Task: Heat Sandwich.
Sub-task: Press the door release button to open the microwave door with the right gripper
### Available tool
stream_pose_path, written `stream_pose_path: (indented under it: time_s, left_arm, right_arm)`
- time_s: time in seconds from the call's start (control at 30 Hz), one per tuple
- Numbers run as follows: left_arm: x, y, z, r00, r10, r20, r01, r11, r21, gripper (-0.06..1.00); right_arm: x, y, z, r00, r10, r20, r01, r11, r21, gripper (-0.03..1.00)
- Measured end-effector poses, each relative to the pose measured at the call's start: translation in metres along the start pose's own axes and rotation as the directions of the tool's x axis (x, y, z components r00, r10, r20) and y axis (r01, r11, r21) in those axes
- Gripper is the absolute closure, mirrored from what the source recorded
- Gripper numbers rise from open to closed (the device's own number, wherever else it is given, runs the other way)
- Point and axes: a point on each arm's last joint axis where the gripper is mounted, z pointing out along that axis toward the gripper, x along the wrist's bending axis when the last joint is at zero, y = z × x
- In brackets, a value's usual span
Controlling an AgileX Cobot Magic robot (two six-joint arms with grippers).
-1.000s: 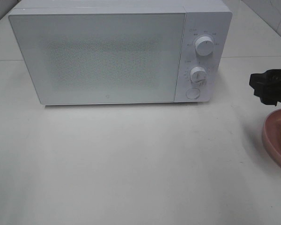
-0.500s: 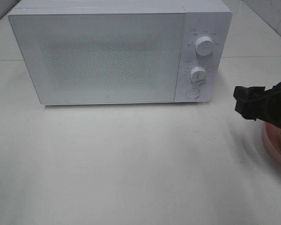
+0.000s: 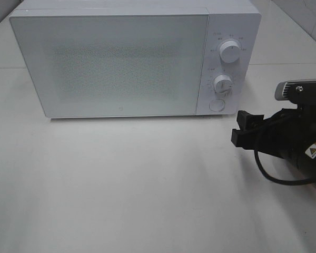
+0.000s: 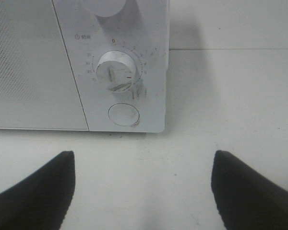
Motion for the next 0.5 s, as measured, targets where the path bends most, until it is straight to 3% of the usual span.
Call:
stream_pose_path:
  time_s: [0.5]
  left_arm:
    - [0.000, 0.000, 0.000, 1.000, 0.000, 0.000, 0.000, 1.000, 0.000, -0.05]
  right_arm:
    - [0.015, -0.010, -0.006, 0.999, -0.021, 0.030, 0.021, 1.000, -0.012, 0.20]
